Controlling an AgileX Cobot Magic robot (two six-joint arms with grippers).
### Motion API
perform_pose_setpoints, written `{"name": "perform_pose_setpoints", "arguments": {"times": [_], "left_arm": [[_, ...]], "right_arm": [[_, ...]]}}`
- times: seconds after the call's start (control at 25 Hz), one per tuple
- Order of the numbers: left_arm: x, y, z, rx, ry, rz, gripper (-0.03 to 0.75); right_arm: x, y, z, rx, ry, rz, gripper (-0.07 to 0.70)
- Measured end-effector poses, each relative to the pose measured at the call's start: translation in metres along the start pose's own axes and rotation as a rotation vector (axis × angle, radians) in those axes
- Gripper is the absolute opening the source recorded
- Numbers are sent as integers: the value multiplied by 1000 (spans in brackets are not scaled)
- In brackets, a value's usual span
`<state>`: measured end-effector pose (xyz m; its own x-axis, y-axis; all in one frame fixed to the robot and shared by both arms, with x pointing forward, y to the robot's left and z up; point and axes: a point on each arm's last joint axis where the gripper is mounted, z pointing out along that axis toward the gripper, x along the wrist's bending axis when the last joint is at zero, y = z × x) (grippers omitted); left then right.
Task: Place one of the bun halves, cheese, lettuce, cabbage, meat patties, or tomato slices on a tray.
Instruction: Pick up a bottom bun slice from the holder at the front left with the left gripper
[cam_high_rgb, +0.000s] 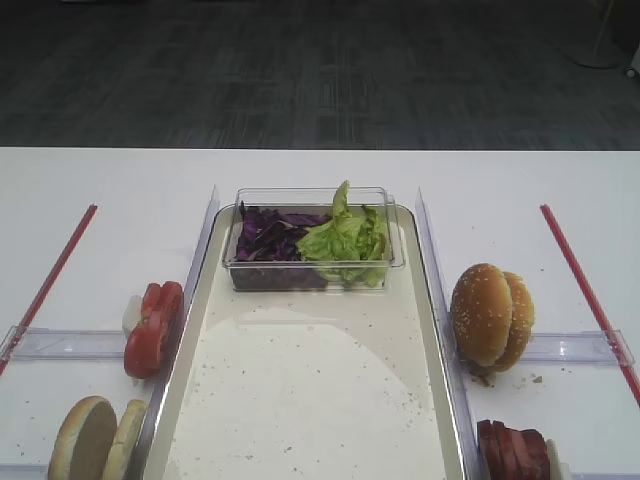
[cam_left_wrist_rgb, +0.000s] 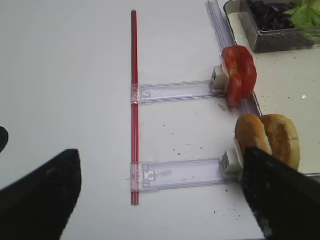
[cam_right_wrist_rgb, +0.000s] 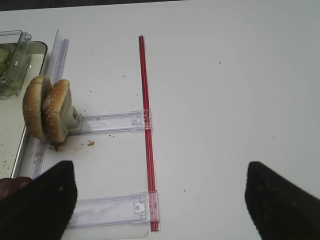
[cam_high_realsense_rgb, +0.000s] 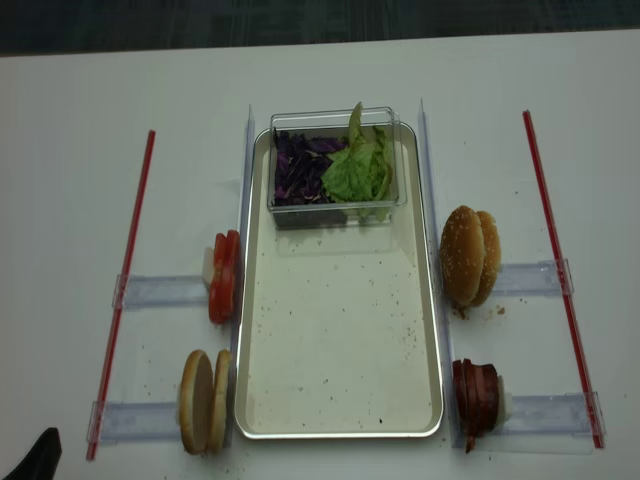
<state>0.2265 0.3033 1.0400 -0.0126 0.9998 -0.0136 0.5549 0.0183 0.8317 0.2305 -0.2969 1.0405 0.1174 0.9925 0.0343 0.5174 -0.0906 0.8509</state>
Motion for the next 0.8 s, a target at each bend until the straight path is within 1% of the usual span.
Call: {"name": "perform_pose_setpoints", "arguments": {"times": [0.4, 0.52, 0.56, 0.64, 0.8], "left_arm": [[0, 1, 1, 7, 0, 0, 599], [0, 7, 10, 83, 2, 2, 599], [-1, 10, 14, 121, 3, 2, 599], [-1, 15, 24, 199, 6, 4, 599], [-2, 25, 49, 391, 11, 7, 599]], "right_arm": [[0, 0, 0, 0, 0, 0, 692], [0, 0, 0, 0, 0, 0, 692], [0, 0, 0, 0, 0, 0, 692], [0, 0, 0, 0, 0, 0, 692], [0, 0, 0, 0, 0, 0, 692]]}}
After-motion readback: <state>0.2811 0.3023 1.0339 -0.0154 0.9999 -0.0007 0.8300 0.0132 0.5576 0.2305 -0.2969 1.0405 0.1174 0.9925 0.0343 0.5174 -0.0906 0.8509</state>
